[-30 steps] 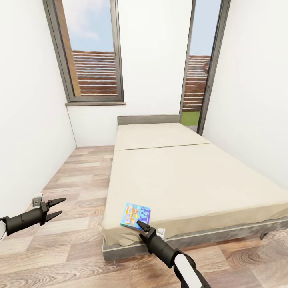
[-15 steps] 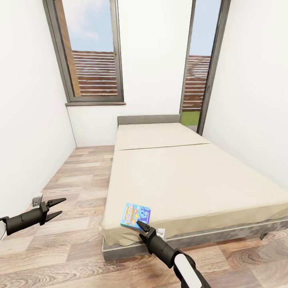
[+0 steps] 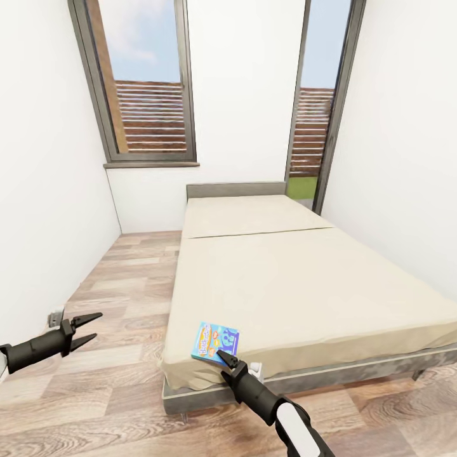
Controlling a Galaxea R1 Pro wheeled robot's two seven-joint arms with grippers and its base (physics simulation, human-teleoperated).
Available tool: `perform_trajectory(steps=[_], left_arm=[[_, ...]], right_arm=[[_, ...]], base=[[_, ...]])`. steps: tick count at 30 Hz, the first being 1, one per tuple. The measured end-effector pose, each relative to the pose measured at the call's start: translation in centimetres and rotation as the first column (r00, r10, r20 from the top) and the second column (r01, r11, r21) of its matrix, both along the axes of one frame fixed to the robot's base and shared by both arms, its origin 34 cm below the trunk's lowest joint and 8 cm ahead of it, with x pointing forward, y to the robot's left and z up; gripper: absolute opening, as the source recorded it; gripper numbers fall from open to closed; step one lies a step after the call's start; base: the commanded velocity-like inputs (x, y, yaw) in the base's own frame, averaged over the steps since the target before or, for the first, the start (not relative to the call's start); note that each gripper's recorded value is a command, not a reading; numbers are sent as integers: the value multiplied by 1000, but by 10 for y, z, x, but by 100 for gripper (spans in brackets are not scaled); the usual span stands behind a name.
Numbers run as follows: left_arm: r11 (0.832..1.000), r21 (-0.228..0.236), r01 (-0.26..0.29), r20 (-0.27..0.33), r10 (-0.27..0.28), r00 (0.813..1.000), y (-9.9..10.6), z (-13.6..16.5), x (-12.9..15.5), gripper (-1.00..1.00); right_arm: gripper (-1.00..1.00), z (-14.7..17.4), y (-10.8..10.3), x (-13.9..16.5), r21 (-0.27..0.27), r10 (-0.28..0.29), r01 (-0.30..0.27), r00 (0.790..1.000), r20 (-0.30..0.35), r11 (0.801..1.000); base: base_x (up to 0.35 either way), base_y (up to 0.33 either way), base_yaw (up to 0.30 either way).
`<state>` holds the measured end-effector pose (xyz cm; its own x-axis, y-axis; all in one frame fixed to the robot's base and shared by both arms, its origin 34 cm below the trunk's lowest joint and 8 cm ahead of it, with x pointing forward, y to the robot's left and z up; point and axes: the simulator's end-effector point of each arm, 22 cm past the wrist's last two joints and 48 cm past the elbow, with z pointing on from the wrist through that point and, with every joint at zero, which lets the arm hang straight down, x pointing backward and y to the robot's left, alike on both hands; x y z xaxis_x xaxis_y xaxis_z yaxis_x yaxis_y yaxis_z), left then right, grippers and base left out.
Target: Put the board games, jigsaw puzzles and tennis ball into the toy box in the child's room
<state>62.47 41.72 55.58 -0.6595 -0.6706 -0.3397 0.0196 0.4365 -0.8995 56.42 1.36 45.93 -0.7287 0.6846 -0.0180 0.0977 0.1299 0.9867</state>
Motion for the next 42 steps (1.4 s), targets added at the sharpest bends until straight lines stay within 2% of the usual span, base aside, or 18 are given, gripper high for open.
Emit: perform_trajectory(steps=[9,36,42], left_arm=[[1000,-14,-19,39,19,999,6,20,-1,100],[1000,-19,-20,36,20,999,6,21,-1,100],[1000,-20,-19,57,21,998,6,35,-2,100]], right_arm=[[100,13,2,0,-6,8,-8,1000,25,1000],[100,13,2,0,-7,9,-9,1000,25,1000],[100,14,2,1,-17,14,-14,1000,14,1000]], base=[[0,0,0],[0,0,0],[0,0,0]])
